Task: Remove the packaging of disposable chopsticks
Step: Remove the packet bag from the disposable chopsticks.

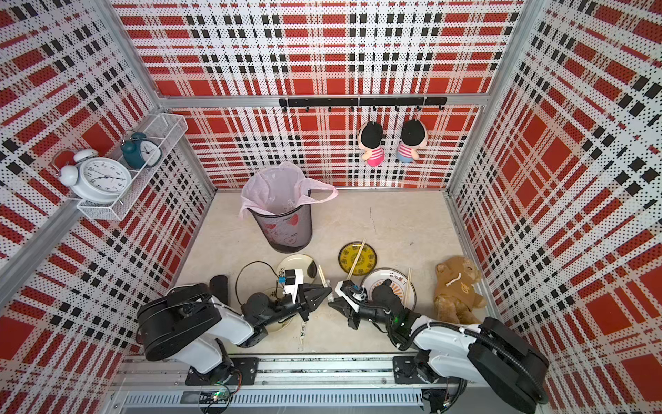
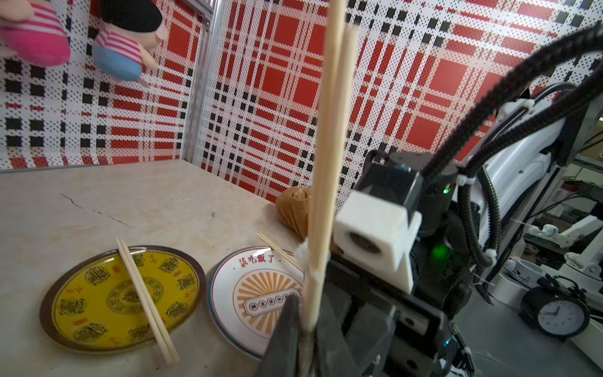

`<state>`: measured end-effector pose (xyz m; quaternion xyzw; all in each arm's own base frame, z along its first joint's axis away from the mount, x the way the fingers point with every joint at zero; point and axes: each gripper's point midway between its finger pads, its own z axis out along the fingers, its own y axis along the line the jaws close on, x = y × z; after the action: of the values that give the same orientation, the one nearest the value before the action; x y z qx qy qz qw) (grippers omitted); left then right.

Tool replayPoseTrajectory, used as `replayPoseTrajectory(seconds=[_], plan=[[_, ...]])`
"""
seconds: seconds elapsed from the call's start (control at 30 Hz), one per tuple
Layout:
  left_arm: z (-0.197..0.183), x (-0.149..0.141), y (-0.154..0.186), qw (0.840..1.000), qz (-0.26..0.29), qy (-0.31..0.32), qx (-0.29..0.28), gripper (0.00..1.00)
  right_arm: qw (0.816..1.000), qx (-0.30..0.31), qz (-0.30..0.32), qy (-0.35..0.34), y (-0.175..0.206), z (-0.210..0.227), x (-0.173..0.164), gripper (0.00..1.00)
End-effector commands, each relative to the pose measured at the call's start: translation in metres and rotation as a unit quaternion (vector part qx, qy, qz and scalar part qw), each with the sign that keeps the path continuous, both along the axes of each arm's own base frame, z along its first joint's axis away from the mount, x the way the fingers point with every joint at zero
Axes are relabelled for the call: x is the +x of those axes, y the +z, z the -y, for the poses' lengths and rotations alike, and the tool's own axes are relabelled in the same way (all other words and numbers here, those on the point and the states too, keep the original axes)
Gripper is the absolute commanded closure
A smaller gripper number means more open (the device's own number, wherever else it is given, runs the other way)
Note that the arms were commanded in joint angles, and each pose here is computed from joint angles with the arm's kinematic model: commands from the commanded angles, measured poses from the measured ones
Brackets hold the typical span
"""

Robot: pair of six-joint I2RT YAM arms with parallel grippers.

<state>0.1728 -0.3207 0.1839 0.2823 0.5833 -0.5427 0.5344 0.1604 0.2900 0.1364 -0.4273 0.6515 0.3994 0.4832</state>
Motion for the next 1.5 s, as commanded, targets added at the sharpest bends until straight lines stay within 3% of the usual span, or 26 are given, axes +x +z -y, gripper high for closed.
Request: replayPoseTrajectory(seconds=[0.0, 0.6, 0.87, 1.07, 1.37, 1.47], plan=[[0.007, -0.020, -0.023, 0.998, -0.026, -0.047, 0.027, 0.86, 0.978, 0.146, 0.146, 0.004, 0.116, -0.008, 0.006, 1.00], [0.019, -0.038, -0.022, 0.996, -0.002, -0.064, 0.057, 0.87, 0.977, 0.148, 0.153, -0.012, 0.116, 0.001, 0.004, 1.00], [0.020, -0.035, -0.026, 0.996, 0.003, -0.045, 0.082, 0.97, 0.979, 0.138, 0.149, -0.008, 0.109, 0.001, 0.003, 1.00], [0.022, -0.035, -0.023, 0.995, 0.010, -0.043, 0.086, 0.84, 0.978, 0.144, 0.150, -0.004, 0.107, 0.003, -0.001, 1.00], [0.026, -0.034, -0.017, 0.996, 0.016, -0.043, 0.082, 0.83, 0.980, 0.138, 0.143, 0.010, 0.099, 0.001, -0.005, 1.00], [0.024, -0.031, -0.018, 0.996, 0.016, -0.034, 0.086, 0.73, 0.981, 0.134, 0.142, 0.007, 0.098, 0.002, -0.005, 1.00]])
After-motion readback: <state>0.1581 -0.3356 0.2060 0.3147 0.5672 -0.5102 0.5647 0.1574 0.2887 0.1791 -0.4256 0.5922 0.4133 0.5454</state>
